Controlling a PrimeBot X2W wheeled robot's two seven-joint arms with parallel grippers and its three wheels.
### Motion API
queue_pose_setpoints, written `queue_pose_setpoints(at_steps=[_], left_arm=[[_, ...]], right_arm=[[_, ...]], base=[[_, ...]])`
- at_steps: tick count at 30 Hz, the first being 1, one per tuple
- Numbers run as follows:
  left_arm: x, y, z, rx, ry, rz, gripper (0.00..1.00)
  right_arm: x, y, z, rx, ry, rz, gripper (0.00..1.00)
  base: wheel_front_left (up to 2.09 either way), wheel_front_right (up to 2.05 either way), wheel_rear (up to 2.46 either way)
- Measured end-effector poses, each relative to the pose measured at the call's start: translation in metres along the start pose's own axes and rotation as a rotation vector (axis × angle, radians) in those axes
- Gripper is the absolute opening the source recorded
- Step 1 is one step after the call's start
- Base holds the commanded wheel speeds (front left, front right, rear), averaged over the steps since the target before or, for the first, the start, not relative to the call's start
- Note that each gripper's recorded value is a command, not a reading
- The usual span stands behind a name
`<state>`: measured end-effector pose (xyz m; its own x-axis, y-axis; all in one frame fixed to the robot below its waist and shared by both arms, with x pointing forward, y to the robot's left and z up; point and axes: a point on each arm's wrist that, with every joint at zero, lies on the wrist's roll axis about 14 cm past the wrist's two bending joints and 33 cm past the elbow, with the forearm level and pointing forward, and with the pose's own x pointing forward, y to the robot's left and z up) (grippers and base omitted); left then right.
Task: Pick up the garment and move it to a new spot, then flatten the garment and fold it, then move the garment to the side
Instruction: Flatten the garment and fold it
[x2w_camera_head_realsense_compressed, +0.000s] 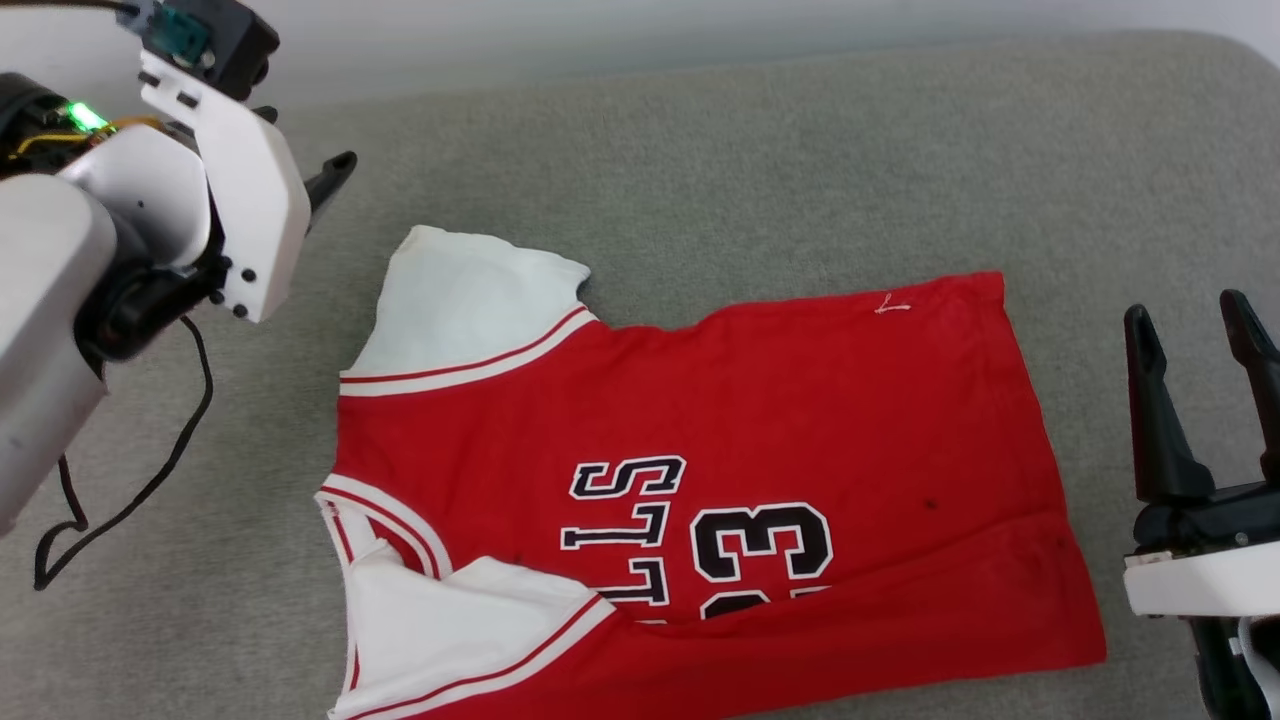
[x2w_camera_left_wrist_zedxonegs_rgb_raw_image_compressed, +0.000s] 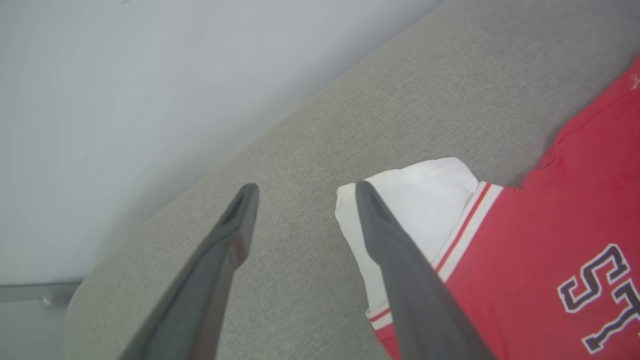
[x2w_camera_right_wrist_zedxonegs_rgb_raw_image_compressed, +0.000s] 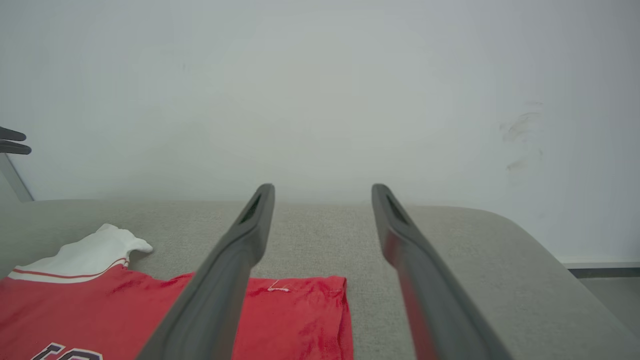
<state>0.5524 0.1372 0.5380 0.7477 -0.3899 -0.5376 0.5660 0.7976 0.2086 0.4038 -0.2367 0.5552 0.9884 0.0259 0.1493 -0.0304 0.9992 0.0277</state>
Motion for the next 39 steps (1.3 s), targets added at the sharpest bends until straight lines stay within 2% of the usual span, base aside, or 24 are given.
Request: queue_pose_setpoints(at_steps=[7, 12, 20, 29, 30, 31, 39], left_arm=[[0.041, -0.014, -0.016, -0.052, 0.262, -0.114, 1.00], [0.063, -0.016, -0.040, -0.069, 0.475, -0.149, 1.00], [0.098, -0.019, -0.080, -0.019, 0.666, -0.175, 1.00], [0.118, -0.031, -0.114, -0.021, 0.744, -0.231, 1.00], [0.118, -0.032, -0.115, -0.025, 0.746, -0.236, 0.27], [0.118, -0.032, -0.115, -0.025, 0.747, -0.240, 0.00], [0.103, -0.035, -0.106, -0.002, 0.697, -0.251, 0.00]], right_arm=[[-0.003, 0.003, -0.025, 0.005, 0.059, -0.026, 1.00], [0.001, 0.001, -0.040, -0.009, 0.100, -0.035, 1.00], [0.007, -0.008, -0.068, -0.029, 0.167, -0.056, 1.00], [0.009, -0.007, -0.102, -0.014, 0.243, -0.053, 1.00], [0.009, -0.007, -0.104, -0.014, 0.248, -0.053, 1.00], [0.009, -0.007, -0.106, -0.014, 0.252, -0.052, 1.00], [0.019, -0.014, -0.084, -0.055, 0.196, -0.030, 1.00]], base=[[0.00, 0.00, 0.00], [0.00, 0.00, 0.00], [0.00, 0.00, 0.00], [0.00, 0.00, 0.00], [0.00, 0.00, 0.00], [0.00, 0.00, 0.00], [0.00, 0.00, 0.00]])
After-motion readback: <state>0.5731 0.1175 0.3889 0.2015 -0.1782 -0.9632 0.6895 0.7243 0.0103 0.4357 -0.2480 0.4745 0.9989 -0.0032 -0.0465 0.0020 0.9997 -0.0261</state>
